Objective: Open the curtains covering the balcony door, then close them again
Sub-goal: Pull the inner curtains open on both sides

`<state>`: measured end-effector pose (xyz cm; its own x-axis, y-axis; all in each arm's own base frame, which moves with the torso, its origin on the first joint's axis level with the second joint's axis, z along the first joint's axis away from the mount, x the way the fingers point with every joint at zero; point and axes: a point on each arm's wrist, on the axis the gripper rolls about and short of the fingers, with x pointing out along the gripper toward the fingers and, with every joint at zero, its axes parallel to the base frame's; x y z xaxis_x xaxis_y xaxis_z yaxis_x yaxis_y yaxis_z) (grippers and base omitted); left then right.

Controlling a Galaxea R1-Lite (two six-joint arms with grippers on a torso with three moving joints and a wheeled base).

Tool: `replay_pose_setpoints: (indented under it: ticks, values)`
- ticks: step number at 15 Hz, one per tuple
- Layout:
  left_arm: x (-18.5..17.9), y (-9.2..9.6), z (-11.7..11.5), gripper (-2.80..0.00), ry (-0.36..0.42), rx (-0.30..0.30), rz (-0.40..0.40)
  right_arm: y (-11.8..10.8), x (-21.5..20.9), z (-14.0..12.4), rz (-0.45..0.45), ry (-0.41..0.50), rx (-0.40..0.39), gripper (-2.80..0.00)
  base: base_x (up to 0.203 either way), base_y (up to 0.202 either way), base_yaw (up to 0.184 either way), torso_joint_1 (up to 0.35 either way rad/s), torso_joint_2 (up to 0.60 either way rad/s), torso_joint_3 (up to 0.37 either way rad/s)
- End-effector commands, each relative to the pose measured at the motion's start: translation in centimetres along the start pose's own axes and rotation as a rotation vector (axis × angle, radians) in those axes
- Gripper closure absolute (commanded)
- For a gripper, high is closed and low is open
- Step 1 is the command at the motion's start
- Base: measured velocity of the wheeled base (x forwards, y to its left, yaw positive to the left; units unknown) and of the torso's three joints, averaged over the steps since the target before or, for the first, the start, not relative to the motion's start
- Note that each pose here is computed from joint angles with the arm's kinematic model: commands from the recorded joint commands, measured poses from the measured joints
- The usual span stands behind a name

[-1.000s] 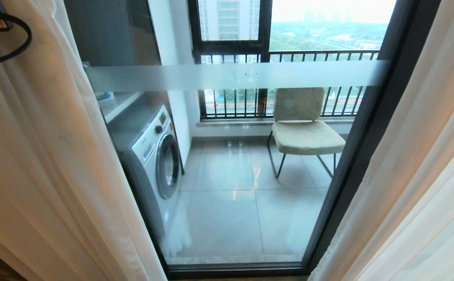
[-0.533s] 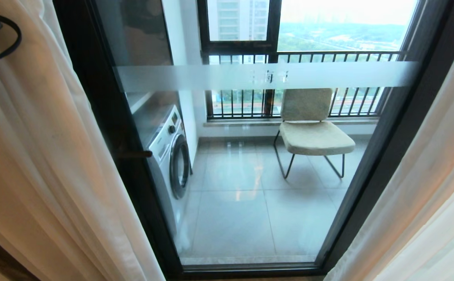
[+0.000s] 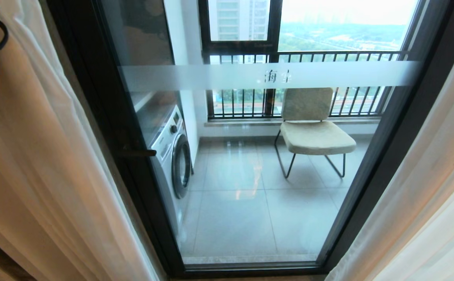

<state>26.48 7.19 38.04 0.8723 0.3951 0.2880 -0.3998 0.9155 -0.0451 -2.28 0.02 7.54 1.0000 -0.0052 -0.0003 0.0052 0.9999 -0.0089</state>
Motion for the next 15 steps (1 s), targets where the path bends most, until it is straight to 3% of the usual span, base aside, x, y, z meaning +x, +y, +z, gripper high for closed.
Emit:
replay_pose_setpoints:
  ticks: [1,5,15]
  values:
    - [0.1,0.8,0.1,0.00,-0.007,-0.002,0.027,0.0,0.0,0.0,0.001,0.001,0.000,0.00,0.000,0.000,0.000,0.000,0.00,0.000]
    - [0.6,2.8,-0.3,0.00,0.005,-0.001,0.030,0.0,0.0,0.0,0.001,0.001,0.000,0.00,0.000,0.000,0.000,0.000,0.00,0.000]
    - [4.6,11.7,-3.0,0.00,0.051,0.013,0.102,0.0,0.0,0.0,0.001,0.001,0.000,0.00,0.000,0.000,0.000,0.000,0.00,0.000]
